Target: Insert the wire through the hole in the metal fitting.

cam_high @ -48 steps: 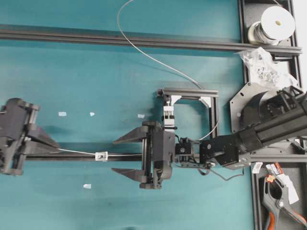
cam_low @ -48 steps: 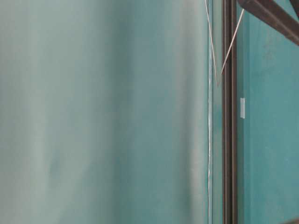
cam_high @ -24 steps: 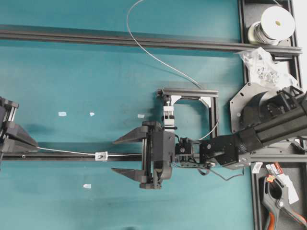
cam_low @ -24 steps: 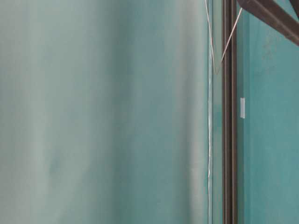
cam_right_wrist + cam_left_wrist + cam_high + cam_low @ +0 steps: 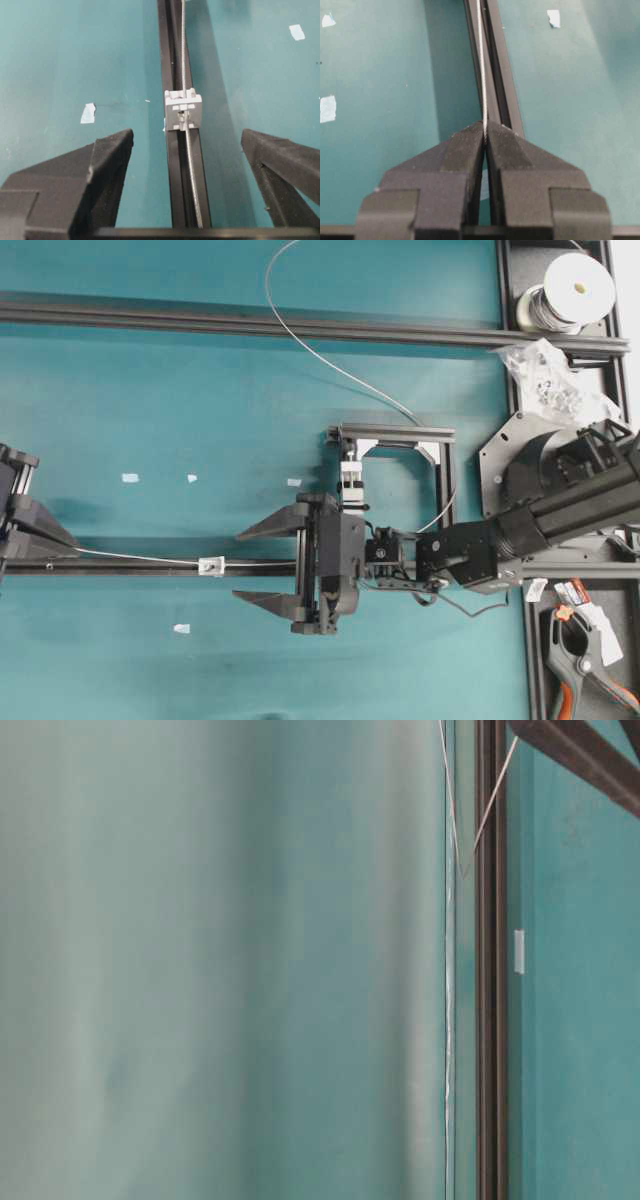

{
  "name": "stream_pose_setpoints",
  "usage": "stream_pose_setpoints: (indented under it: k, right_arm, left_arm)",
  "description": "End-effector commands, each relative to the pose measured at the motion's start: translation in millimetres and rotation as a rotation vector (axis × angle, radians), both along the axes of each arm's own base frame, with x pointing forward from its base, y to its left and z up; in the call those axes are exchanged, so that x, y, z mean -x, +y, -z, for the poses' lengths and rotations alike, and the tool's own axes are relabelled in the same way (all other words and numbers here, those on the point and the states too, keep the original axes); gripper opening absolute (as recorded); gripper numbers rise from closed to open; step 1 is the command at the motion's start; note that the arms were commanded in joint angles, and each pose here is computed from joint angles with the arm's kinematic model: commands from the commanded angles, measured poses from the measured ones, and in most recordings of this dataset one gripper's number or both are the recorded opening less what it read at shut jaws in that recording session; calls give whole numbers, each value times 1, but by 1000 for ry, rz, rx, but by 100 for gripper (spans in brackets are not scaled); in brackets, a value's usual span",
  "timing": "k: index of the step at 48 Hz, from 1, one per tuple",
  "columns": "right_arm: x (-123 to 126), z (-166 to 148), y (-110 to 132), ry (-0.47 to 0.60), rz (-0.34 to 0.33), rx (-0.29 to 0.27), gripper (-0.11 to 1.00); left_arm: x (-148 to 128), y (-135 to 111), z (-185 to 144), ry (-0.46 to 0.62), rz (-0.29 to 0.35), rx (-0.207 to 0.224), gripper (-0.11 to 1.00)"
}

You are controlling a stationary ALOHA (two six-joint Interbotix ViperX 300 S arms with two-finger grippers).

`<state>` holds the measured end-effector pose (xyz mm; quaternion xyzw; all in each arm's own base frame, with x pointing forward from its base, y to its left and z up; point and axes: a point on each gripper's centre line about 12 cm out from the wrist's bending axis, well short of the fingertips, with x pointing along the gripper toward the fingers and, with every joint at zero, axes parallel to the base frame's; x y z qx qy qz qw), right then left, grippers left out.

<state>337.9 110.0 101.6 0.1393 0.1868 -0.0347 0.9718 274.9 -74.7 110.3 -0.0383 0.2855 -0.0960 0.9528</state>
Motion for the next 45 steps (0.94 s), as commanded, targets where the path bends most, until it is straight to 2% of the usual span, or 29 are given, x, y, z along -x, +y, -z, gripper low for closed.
stream_pose_setpoints:
  k: [1, 6, 10, 22, 32, 45]
  right_arm:
    - [-3, -14, 1, -42, -1, -14, 95]
    - [-4, -14, 2, -44, -1, -15, 95]
    - [-4, -14, 2, -43, 0, -15, 95]
    - [-2, -20, 0, -60, -3, -8, 95]
    - [6, -43, -6, -111, -18, 41, 95]
    - [19, -52, -36, -142, 41, 83, 95]
  left_arm:
    - [-5, -2, -8, -31, 3, 8, -9]
    - [-5, -1, -8, -31, 0, 9, -1]
    - [-5, 0, -8, -30, -2, 7, 12]
    - [-5, 6, -15, -55, -20, 8, 79]
    - [-4, 21, -36, -132, -65, 16, 80]
    - [6, 43, -51, -214, -128, 8, 80]
